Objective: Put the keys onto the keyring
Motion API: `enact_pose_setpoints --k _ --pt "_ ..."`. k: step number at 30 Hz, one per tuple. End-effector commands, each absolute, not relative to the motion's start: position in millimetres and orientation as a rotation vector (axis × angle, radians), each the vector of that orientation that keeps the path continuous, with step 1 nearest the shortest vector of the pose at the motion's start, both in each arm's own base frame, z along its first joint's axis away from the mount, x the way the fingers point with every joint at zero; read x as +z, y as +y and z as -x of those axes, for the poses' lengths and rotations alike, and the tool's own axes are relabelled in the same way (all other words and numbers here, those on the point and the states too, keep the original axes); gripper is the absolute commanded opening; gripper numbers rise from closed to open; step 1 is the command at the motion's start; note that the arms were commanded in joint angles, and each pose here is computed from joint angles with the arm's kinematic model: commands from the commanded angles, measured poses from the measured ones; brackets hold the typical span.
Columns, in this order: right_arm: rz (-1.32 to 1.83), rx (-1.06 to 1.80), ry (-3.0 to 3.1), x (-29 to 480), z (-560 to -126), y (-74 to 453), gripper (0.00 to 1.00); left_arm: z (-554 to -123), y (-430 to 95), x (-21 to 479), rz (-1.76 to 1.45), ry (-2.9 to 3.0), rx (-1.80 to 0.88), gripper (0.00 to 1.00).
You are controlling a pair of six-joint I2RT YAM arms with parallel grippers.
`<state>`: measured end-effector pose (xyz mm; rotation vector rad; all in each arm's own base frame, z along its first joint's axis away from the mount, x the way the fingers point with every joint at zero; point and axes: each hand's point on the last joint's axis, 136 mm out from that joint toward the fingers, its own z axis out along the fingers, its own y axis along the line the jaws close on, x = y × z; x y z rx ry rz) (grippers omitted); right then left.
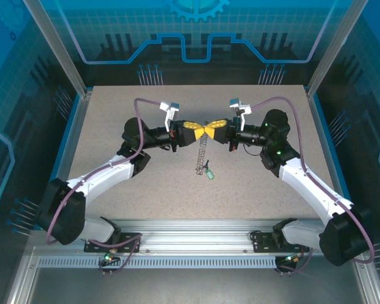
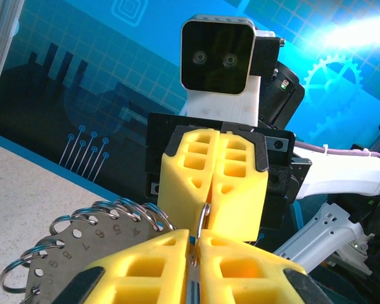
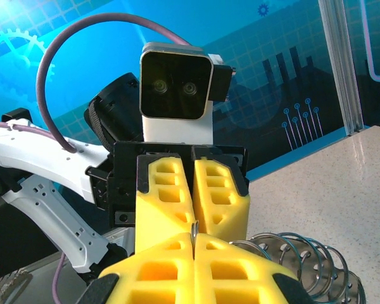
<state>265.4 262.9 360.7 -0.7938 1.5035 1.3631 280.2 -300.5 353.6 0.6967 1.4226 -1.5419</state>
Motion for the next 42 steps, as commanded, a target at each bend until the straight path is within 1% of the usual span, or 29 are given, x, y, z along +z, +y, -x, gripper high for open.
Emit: enact_pose_setpoints --k 1,3,4,5,6,7,8,9,11,15,18,23,28,35,42 --pt "0.819 1.364 1.461 366 -262 264 0.0 -277 -305 365 -0.729 1.369 -1.548 0.08" --pt "0.821 1.367 1.468 365 -261 265 0.0 -278 -305 365 -0.723 1.367 -1.546 0.0" --pt "0.816 1.364 1.476 364 -261 265 0.0 -280 -305 364 -0.717 1.37 -1.543 0.0" --pt "0.808 1.355 1.487 363 -262 264 0.02 -282 -305 362 -0.709 1.374 -1.535 0.0" --pt "0.794 1.346 1.501 362 -264 262 0.13 -284 -305 361 -0.7 1.38 -1.526 0.0" --pt "0.78 1.338 1.512 361 -265 261 0.22 -286 -304 359 -0.693 1.383 -1.513 0.0" --pt "0.754 1.319 1.528 361 -267 256 0.35 -287 -304 357 -0.687 1.388 -1.498 0.0" --pt "0.73 1.305 1.544 359 -269 252 0.42 -288 -303 355 -0.681 1.394 -1.483 0.0" --pt "0.677 1.274 1.56 361 -270 240 0.51 -290 -301 352 -0.675 1.405 -1.45 0.0" --pt "0.542 1.212 1.648 340 -269 212 0.6 -290 -296 346 -0.672 1.424 -1.386 0.0" --pt "0.436 1.166 1.765 308 -269 196 0.64 -287 -291 342 -0.682 1.44 -1.339 0.0" --pt "0.308 1.138 1.981 238 -275 189 0.65 -282 -283 336 -0.699 1.463 -1.286 0.0" --pt "0.232 1.04 2.18 172 -283 184 0.65 -275 -275 334 -0.703 1.479 -1.25 0.0" --pt "0.307 0.888 2.423 104 -292 204 0.63 -266 -264 331 -0.691 1.493 -1.228 0.0" --pt "0.421 0.748 2.599 51 -295 231 0.57 -257 -257 330 -0.682 1.503 -1.209 0.0"
